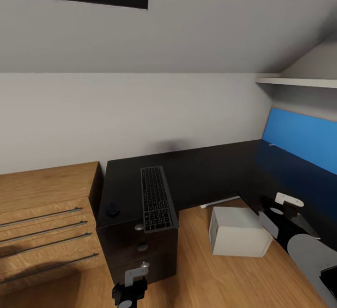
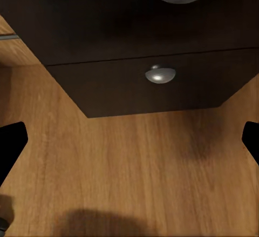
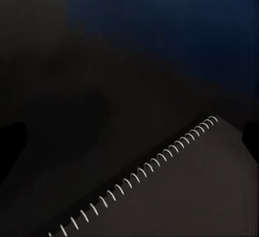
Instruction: In the bedroom, organize the workspace by keeping the computer under the desk, ensuring the monitor is on the desk, placing the keyboard on the desk next to the monitor, placing the mouse on the desk next to the keyboard, moving the folder from the swivel chair onto the desk next to the mouse, stacking the notebook on top of the folder with the pen on top of the notebook, and positioning the swivel chair next to the desk.
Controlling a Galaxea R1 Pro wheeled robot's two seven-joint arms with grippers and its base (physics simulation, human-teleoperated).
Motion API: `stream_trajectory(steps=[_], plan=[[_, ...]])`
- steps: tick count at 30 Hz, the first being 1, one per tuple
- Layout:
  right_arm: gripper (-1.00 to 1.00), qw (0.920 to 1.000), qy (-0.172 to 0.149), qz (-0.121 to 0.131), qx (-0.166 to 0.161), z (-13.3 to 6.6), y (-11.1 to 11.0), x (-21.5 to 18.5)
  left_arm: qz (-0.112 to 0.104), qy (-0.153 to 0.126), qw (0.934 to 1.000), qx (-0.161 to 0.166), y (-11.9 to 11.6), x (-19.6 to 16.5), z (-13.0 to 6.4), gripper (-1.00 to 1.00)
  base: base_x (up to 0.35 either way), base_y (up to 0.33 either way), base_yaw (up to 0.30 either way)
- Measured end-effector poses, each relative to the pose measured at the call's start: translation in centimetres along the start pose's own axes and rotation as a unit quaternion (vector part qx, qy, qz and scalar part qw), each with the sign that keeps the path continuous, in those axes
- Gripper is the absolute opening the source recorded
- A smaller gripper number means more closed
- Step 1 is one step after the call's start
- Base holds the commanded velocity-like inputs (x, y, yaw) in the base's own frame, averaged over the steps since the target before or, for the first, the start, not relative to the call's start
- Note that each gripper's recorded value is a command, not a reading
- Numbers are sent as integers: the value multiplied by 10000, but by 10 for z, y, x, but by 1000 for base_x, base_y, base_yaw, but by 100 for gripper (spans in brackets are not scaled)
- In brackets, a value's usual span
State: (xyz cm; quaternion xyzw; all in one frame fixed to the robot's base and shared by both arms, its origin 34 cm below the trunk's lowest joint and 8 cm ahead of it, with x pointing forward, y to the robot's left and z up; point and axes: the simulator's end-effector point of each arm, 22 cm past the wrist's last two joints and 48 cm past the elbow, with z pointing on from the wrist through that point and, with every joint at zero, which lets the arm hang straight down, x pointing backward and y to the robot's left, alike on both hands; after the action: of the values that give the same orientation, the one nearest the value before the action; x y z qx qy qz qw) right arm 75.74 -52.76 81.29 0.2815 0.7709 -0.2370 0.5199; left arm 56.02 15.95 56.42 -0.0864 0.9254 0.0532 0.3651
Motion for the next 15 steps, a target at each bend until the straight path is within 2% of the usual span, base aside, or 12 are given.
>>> stream_trajectory(steps=[7,15], plan=[[100,9992,322,-212,87,4,-12,13,5,-1,10000,4,0,0,0,100,6,-6,0],[100,9981,489,-319,200,9,-28,18,5,-1,10000,8,-1,0,0,100,1,-1,0]])
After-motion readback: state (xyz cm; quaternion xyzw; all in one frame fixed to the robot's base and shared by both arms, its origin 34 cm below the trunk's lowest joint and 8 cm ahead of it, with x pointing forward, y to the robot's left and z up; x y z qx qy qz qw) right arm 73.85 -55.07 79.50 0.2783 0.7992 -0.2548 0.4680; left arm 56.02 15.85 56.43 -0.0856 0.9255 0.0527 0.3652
